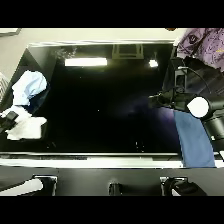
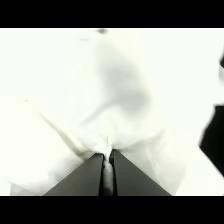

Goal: Fold the clothes and pants, and hang the long-sleeved shirts on hangers.

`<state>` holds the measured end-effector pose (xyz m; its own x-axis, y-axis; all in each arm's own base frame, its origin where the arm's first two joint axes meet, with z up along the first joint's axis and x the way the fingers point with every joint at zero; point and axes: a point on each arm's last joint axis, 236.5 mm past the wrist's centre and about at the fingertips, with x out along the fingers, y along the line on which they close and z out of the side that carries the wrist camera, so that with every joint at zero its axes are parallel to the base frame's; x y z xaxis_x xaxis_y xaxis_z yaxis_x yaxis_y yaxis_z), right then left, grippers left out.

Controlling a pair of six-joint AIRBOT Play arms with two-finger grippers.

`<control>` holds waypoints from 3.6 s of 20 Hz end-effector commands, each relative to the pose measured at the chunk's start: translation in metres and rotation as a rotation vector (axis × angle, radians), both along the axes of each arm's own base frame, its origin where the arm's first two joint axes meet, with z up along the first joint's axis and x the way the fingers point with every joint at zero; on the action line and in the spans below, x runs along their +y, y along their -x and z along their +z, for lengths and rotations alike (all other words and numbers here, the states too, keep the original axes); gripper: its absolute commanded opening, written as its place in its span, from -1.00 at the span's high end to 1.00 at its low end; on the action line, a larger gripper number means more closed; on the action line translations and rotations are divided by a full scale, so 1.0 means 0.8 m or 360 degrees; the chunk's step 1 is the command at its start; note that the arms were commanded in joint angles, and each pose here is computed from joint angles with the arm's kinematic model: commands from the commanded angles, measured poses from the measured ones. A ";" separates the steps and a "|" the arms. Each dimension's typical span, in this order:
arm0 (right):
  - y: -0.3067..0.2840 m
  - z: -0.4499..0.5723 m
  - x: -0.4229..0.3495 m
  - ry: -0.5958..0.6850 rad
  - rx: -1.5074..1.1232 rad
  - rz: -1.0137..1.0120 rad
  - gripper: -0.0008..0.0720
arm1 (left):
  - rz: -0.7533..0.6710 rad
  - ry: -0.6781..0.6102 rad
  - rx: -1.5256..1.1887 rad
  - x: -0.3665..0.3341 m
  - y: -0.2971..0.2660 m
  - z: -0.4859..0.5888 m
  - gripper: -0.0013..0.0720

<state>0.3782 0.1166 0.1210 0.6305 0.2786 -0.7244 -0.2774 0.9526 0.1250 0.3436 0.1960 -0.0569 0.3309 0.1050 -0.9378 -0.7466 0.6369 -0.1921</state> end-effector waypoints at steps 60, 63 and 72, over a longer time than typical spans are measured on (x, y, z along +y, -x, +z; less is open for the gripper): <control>0.075 -0.215 0.193 -0.0940 0.0839 -0.0041 0.90 | 0.0034 0.0777 -0.0316 -0.125 -0.067 -0.034 -0.83; 0.075 -0.213 0.193 -0.0953 0.0850 -0.0059 0.90 | 0.0082 0.0802 -0.0346 -0.133 -0.084 -0.049 -0.42; 0.038 -0.119 0.165 -0.0769 0.0435 0.0022 0.91 | -0.0185 0.0787 -0.0780 -0.140 -0.157 0.094 0.93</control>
<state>0.3298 0.2643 -0.0109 0.3350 0.6834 -0.6486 -0.1022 0.7107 0.6960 0.4506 0.0866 -0.0363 0.6490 -0.3394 -0.6808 -0.5441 0.4183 -0.7273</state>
